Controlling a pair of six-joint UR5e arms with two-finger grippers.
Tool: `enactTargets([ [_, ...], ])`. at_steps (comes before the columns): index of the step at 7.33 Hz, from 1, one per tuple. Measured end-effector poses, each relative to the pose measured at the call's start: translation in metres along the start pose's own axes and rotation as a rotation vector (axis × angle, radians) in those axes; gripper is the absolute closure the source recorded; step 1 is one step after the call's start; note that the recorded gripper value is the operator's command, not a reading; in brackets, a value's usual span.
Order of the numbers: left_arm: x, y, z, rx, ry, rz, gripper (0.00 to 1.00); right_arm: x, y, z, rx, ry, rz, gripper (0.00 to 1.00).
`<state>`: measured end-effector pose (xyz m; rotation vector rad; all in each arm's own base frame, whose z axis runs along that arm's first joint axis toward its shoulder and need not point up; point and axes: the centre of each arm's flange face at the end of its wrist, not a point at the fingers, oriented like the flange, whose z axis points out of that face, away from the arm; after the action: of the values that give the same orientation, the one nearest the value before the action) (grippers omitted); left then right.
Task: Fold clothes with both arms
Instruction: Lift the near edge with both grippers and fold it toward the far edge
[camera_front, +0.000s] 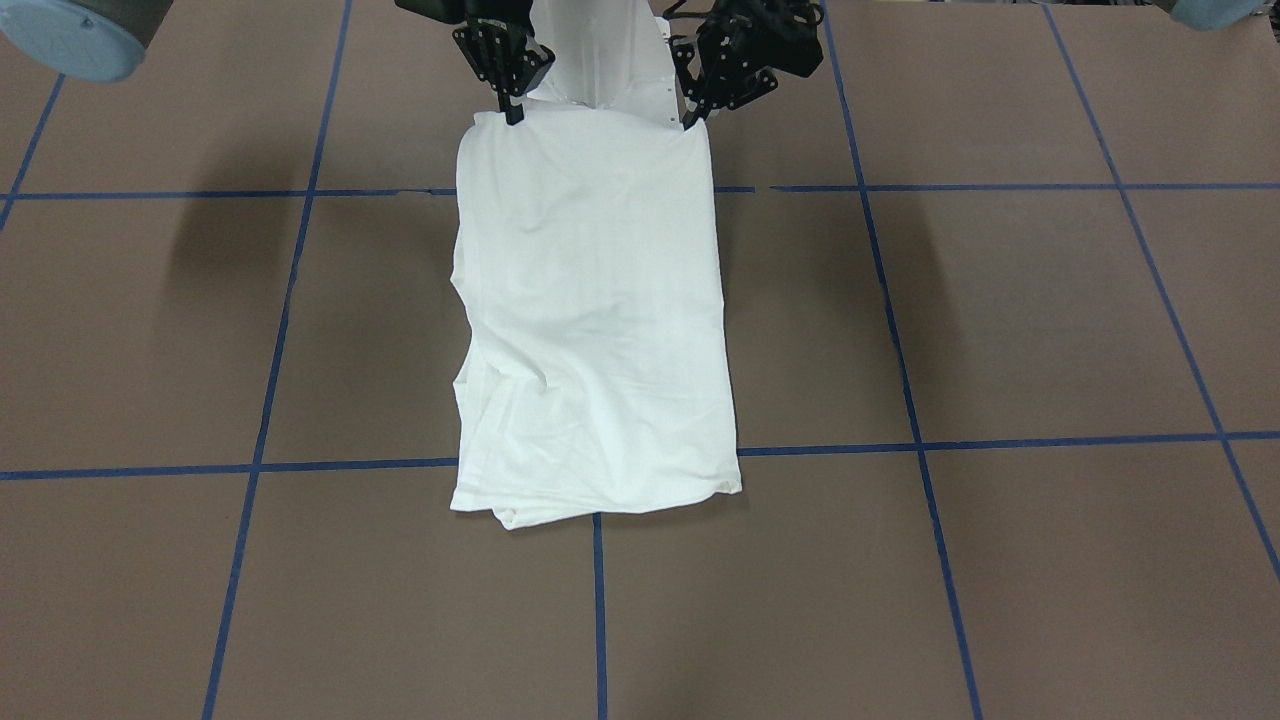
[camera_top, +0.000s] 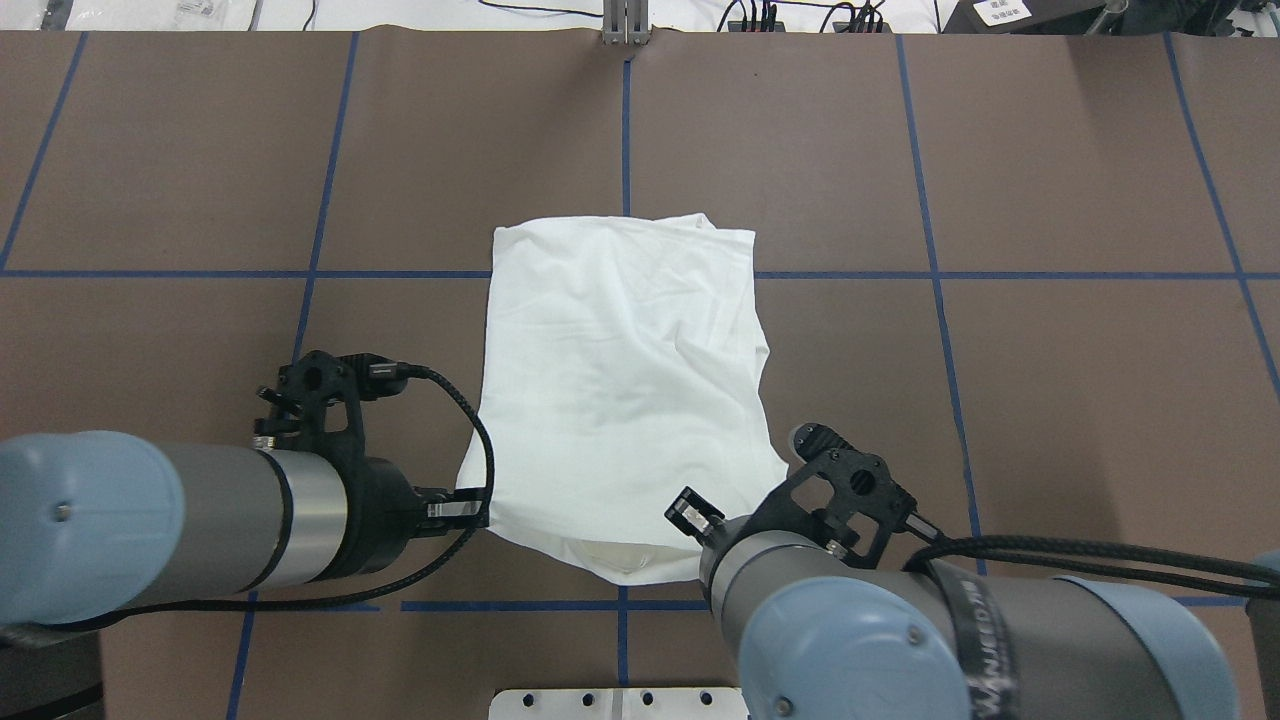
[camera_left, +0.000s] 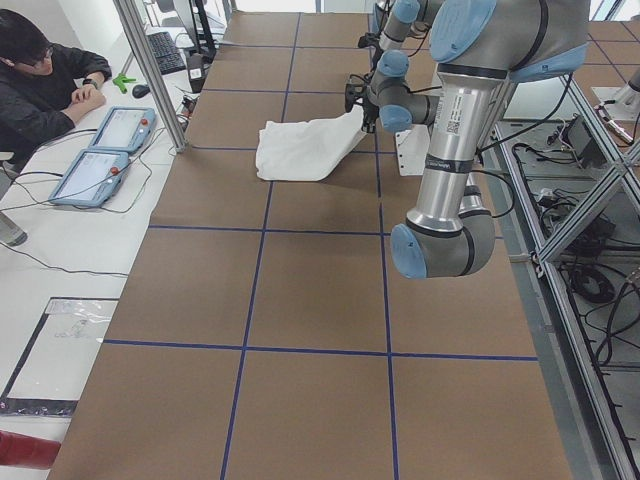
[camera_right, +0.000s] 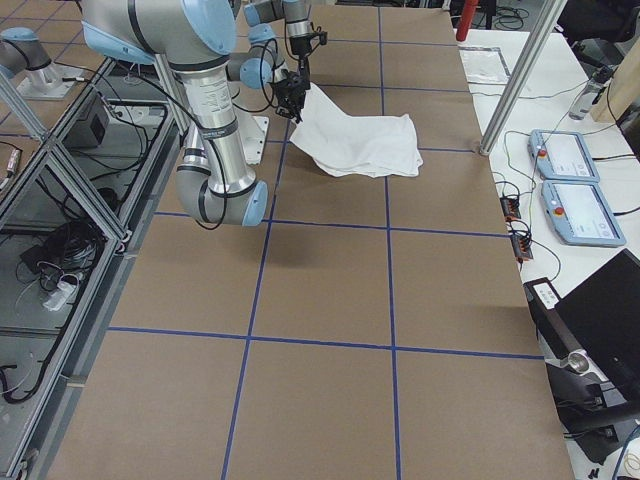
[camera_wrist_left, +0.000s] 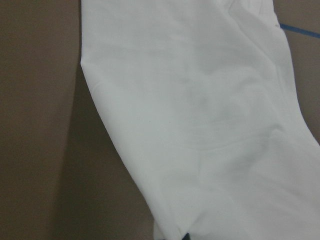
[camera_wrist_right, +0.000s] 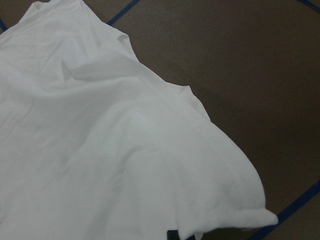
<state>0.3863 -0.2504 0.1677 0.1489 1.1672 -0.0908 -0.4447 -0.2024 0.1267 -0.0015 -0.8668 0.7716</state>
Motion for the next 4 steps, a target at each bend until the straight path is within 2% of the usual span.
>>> enactTargets([
  [1,0.004,0.004,-0.024,-0.014,-0.002,-0.001,1.00,0.005,-0.003,-0.017,-0.012,-0.005,-0.007,1.00],
  [2,0.008,0.005,-0.026,-0.022,-0.014,-0.002,1.00,0.006,-0.005,-0.021,-0.008,-0.004,-0.019,1.00],
  [4,0.018,-0.008,-0.001,-0.009,-0.056,-0.005,1.00,-0.010,-0.012,-0.011,0.043,-0.010,-0.055,1.00],
])
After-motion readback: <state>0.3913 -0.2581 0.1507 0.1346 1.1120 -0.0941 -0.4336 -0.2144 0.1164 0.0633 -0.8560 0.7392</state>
